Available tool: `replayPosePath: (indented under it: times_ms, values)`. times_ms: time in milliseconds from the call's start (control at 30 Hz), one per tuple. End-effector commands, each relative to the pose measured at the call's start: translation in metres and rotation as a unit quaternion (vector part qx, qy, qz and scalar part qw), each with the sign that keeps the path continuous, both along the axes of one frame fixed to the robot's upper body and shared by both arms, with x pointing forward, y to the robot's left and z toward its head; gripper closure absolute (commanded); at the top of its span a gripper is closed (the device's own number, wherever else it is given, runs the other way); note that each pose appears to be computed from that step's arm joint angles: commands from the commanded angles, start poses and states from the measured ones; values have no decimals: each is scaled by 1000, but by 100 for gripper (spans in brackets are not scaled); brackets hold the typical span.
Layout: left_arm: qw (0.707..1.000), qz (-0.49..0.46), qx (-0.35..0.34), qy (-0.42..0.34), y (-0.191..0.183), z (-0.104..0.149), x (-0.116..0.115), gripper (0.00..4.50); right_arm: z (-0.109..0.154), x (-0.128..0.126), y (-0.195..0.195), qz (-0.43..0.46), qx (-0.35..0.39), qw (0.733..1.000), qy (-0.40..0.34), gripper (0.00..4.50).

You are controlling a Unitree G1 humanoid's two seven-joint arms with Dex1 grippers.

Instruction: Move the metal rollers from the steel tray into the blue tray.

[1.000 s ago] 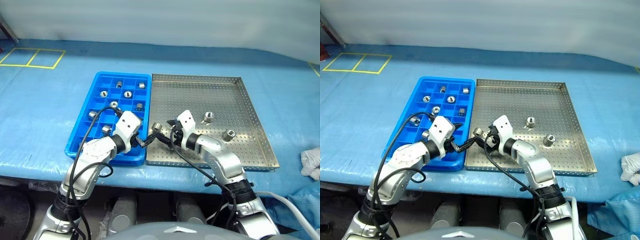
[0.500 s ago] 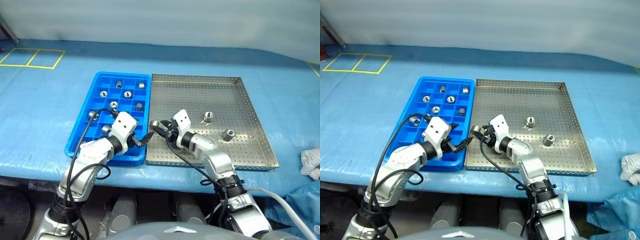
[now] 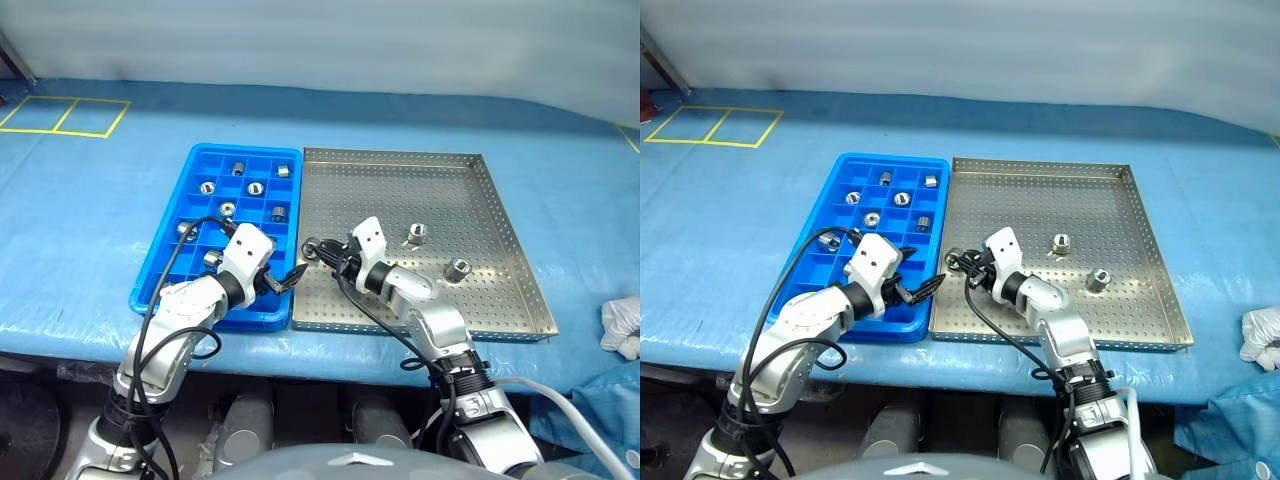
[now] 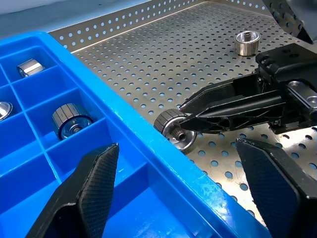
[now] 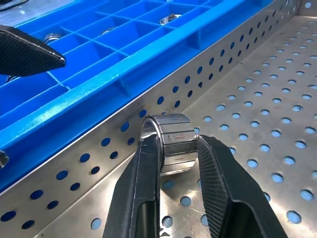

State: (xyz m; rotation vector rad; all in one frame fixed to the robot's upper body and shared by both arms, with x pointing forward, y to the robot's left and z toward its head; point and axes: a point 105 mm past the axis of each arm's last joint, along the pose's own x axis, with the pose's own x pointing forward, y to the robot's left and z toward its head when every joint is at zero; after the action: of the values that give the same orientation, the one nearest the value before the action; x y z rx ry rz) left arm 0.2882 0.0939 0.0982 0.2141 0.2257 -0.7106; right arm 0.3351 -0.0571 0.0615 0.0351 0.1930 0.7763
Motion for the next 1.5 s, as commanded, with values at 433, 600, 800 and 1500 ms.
replayPosePath:
  times_ms: [433, 600, 800, 1500]
  values:
    - [990, 126, -19, -59, 40, 35, -21, 37, 92, -1, 44, 93, 49, 986, -126, 377]
    - [977, 204, -23, -62, 60, 33, -23, 37, 83, 7, 69, 119, 46, 986, -110, 377]
    - [974, 221, -11, -45, 64, 24, -37, 37, 60, 23, 84, 125, 25, 989, -76, 377]
    - [986, 162, -16, -34, 42, 20, -24, 37, 58, 32, 55, 57, 2, 994, -94, 3]
